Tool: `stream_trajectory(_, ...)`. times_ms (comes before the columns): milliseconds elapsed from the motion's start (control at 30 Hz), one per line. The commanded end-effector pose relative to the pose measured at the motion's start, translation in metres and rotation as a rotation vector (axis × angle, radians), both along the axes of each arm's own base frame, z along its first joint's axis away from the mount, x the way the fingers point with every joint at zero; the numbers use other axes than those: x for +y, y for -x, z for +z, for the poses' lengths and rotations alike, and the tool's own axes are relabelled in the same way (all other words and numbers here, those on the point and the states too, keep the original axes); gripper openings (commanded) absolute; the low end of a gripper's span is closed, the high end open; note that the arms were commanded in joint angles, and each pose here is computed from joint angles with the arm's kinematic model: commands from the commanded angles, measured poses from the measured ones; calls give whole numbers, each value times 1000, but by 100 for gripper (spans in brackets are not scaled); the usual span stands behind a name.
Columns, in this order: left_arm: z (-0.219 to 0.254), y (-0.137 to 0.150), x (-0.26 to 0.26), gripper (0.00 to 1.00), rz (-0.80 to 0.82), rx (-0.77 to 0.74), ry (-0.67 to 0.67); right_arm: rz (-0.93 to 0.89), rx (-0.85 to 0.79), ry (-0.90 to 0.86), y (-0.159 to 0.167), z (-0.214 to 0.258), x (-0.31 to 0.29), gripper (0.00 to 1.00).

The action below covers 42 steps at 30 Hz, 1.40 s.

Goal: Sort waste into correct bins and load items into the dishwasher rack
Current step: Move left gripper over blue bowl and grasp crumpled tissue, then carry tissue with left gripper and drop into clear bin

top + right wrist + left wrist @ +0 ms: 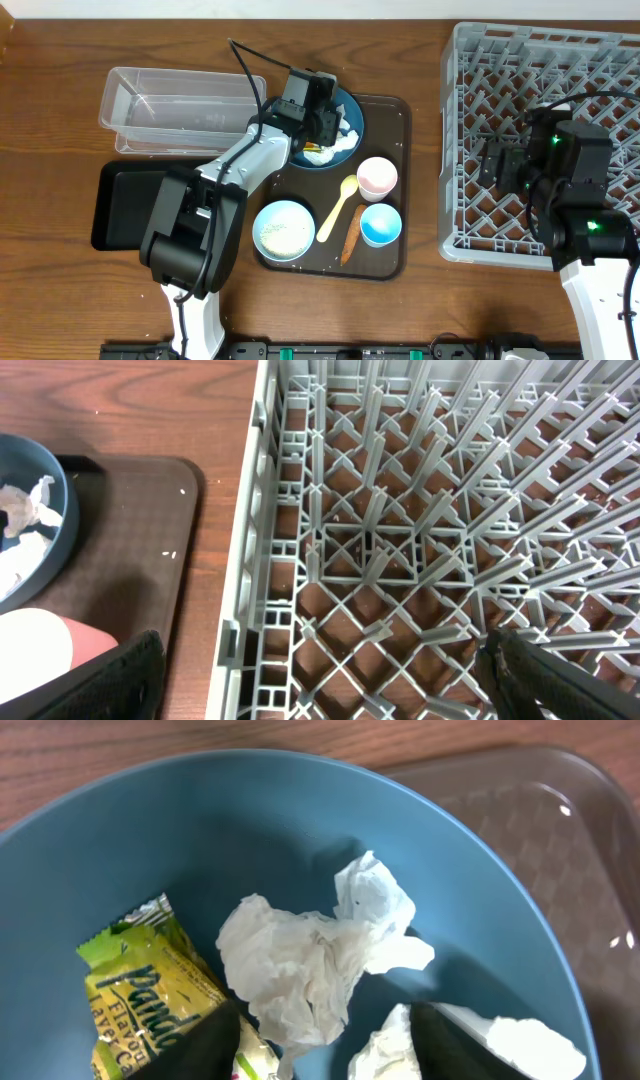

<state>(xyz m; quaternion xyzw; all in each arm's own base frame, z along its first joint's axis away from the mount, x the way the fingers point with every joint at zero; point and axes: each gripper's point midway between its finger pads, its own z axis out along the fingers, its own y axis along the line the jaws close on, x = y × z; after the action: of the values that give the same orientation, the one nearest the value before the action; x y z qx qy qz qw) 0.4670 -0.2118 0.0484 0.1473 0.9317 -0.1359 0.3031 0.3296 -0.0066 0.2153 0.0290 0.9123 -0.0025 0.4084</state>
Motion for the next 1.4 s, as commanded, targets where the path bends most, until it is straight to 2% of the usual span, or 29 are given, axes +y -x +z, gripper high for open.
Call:
stream_trajectory(0, 3, -5, 0, 45, -2, -19, -11, 7, -24, -7, -2, 11, 3, 99)
stream_trajectory(333, 2, -3, 2, 19, -2, -7, -15, 7, -24, -7, -2, 11, 3, 99)
stream_trajectory(367, 2, -3, 2, 11, -2, -7, -15, 7, -25, -7, -2, 11, 3, 99)
stream_trajectory(433, 4, -3, 1, 7, -2, -12, -13, 7, -24, -7, -2, 11, 3, 99)
stream_trajectory(633, 39, -8, 6, 6, 10, -78, 12, 7, -25, -7, -2, 11, 3, 99)
stream_trajectory(833, 112, -12, 27, 6, 52, -206, 59, 6, -24, -7, -2, 11, 3, 99)
stream_trajectory(1000, 164, -13, 66, 6, 133, -297, 71, 6, -25, -7, -2, 11, 3, 99)
stream_trajectory(1167, 168, -15, 126, 6, 293, -295, -25, 7, -25, -7, -2, 11, 3, 99)
stream_trajectory(1367, 138, -7, 158, 6, 351, -185, -70, 7, -25, -7, -2, 11, 3, 99)
